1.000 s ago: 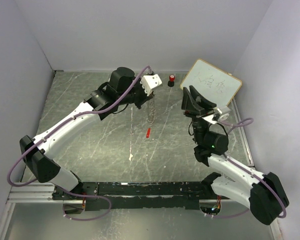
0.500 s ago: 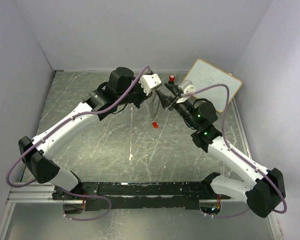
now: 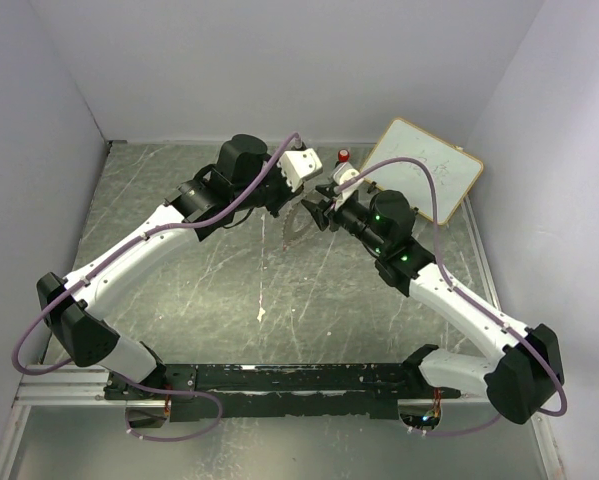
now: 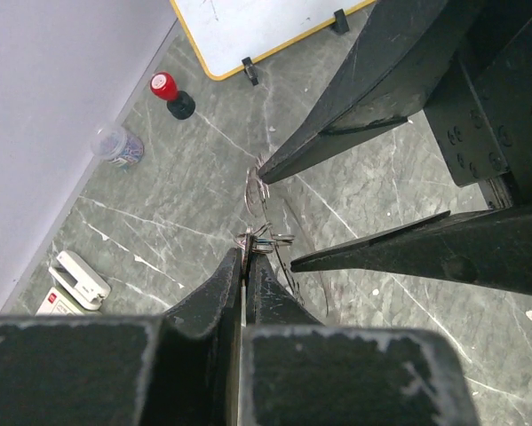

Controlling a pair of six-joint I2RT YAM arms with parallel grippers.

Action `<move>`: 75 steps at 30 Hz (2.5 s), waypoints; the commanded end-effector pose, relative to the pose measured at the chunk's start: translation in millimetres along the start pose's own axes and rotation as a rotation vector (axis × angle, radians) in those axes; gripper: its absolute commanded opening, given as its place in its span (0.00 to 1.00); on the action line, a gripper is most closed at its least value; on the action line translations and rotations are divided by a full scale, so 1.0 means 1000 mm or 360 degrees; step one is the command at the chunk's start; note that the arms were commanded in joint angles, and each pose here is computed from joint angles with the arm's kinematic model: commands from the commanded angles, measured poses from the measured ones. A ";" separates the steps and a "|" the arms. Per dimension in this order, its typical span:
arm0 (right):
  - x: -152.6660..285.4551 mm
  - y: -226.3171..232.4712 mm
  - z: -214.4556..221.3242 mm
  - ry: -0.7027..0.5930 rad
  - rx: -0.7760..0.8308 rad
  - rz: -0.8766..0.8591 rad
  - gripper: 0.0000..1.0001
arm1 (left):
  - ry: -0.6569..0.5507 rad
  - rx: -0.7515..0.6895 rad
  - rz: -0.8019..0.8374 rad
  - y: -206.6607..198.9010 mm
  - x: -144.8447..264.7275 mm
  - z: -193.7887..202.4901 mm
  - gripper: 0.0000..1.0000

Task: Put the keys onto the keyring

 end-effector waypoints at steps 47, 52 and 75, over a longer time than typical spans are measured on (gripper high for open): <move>0.014 -0.017 -0.039 -0.0270 0.0062 0.0188 0.00 | -0.0100 0.0026 -0.0166 0.016 0.013 -0.022 0.07; 0.010 -0.016 -0.038 -0.0249 0.0061 0.0166 0.00 | -0.0118 0.0012 -0.0145 0.015 0.014 -0.025 0.07; -0.005 -0.015 -0.038 -0.0240 0.0065 0.0116 0.00 | -0.0048 -0.0017 -0.0008 0.005 0.001 -0.019 0.07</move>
Point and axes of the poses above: each gripper's point midway between its finger pads, its own x axis back along the fingers, its own y axis along the line the jaws close on, z = x × y, the point moved 4 cm from there along x, back along the fingers, and after that the axes turned 6 degrees about x, right-handed, at the moved point
